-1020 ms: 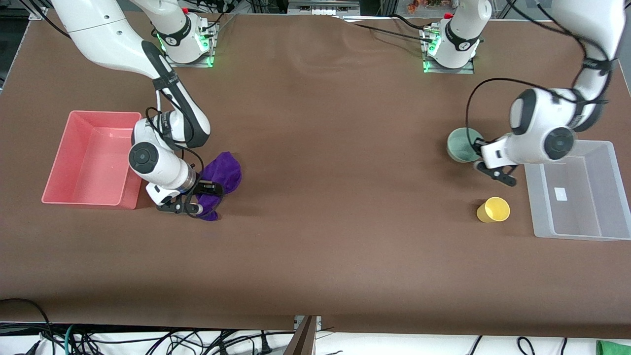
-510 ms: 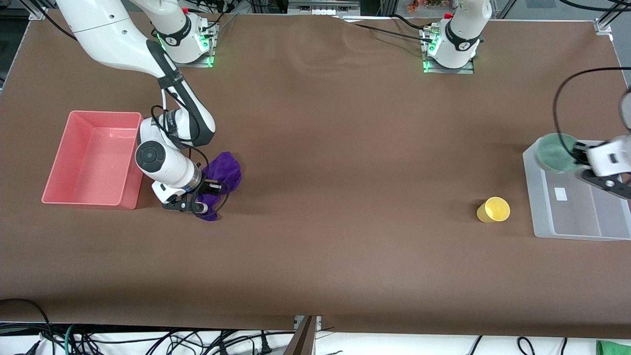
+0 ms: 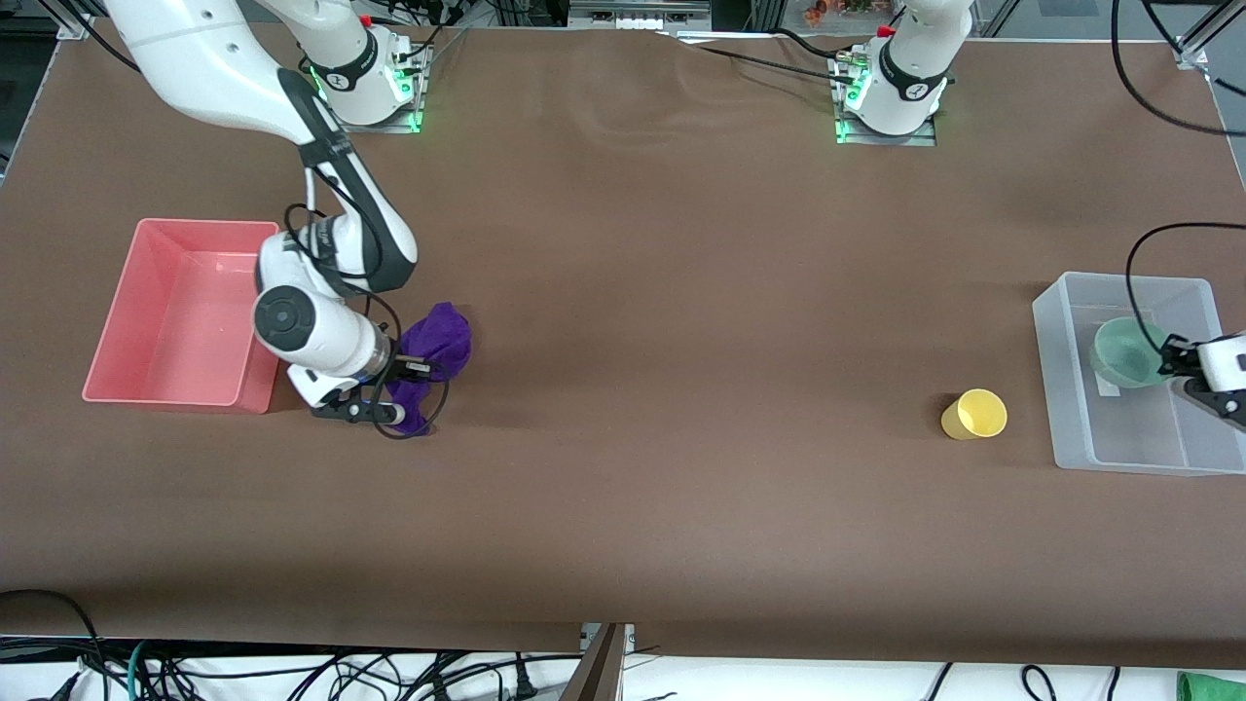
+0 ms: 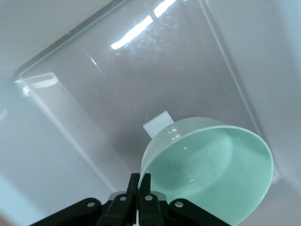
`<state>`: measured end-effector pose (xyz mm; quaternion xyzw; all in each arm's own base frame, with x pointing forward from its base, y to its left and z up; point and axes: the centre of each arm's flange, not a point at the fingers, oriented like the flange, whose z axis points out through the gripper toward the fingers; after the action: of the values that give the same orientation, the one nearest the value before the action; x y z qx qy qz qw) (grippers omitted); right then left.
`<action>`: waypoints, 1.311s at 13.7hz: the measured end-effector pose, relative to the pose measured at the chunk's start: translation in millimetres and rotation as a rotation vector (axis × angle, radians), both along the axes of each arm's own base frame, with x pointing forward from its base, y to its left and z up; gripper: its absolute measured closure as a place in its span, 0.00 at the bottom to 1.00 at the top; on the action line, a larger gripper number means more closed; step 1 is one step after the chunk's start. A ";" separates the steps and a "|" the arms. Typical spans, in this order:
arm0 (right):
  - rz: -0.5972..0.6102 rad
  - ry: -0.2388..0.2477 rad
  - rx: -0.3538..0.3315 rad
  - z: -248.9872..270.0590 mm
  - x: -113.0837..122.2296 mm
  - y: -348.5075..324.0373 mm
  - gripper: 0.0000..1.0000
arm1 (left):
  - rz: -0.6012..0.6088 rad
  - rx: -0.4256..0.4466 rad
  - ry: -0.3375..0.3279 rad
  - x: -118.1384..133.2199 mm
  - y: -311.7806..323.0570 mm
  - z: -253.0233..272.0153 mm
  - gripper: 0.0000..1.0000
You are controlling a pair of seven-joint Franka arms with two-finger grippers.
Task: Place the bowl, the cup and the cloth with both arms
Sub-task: 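Drop the cloth in the pink tray while the left gripper grasps the cup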
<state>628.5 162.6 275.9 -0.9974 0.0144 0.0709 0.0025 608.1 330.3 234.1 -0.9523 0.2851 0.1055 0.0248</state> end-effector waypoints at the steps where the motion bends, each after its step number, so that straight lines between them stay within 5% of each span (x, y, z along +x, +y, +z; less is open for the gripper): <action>1: 0.031 0.038 -0.011 38.5 7.7 -17.7 0.97 | -0.002 -0.003 -0.002 1.5 -0.4 -6.4 0.94; 6: 0.162 0.217 -0.014 189.5 3.4 -181.1 0.97 | -0.039 -0.009 -0.021 24.6 -28.3 63.0 0.45; 10: 0.172 0.281 -0.014 183.5 -17.1 -284.8 0.97 | -0.099 -0.034 -0.089 56.0 -139.4 148.7 0.04; 14: 0.151 0.297 -0.027 93.8 -35.1 -337.5 0.97 | -0.096 -0.071 -0.075 84.1 -260.1 95.6 0.00; 18: 0.147 0.265 -0.031 13.2 -58.0 -345.6 0.97 | -0.102 -0.115 -0.072 90.2 -276.8 22.5 0.02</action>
<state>570.4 -183.0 289.1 -0.9776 -0.0574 0.2015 -0.0201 698.3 53.5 256.6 -0.9396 0.3378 0.0533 -0.0144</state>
